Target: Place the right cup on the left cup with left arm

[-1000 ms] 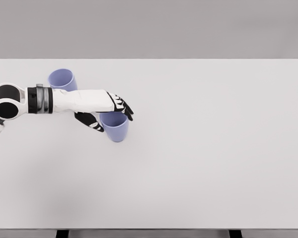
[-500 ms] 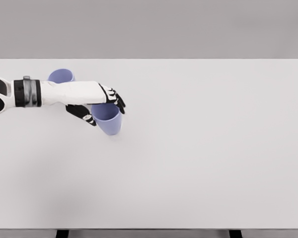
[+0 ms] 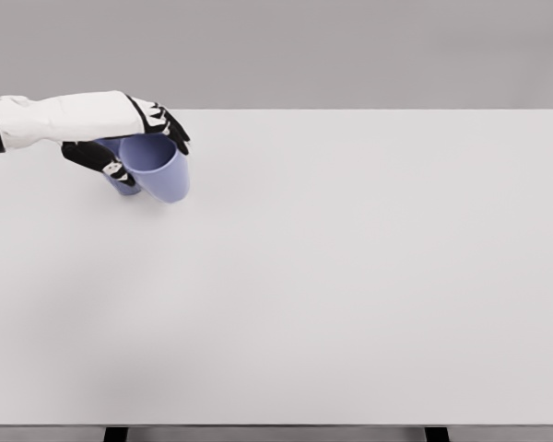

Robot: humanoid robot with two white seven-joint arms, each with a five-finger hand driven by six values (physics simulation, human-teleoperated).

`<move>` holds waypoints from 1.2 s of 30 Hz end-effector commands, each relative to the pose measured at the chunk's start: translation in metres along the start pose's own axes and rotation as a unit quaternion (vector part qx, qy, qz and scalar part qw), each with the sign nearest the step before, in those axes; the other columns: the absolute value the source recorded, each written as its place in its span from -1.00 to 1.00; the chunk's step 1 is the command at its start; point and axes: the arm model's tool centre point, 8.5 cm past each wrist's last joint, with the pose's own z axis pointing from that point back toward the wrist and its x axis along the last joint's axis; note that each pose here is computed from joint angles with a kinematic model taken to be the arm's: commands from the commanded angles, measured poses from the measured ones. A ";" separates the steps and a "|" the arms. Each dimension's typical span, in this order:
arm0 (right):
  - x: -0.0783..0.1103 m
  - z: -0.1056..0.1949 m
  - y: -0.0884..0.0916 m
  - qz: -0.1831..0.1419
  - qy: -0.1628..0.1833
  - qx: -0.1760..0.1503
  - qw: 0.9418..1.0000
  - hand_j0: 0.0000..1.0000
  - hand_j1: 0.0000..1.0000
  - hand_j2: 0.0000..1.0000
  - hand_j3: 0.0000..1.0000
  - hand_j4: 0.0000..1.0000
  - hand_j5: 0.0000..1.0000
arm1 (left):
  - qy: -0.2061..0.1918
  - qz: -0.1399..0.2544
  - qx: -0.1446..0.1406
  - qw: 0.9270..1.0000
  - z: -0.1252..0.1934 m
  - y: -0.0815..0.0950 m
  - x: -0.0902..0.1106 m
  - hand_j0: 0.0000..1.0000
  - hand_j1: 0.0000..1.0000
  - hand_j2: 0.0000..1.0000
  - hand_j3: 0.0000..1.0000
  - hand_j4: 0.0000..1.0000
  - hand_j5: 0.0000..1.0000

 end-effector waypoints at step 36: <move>0.000 0.000 0.000 0.000 -0.001 0.000 1.000 1.00 1.00 1.00 1.00 1.00 1.00 | 0.115 0.014 0.027 0.993 0.055 0.041 -0.059 0.22 0.22 0.22 0.22 0.22 0.22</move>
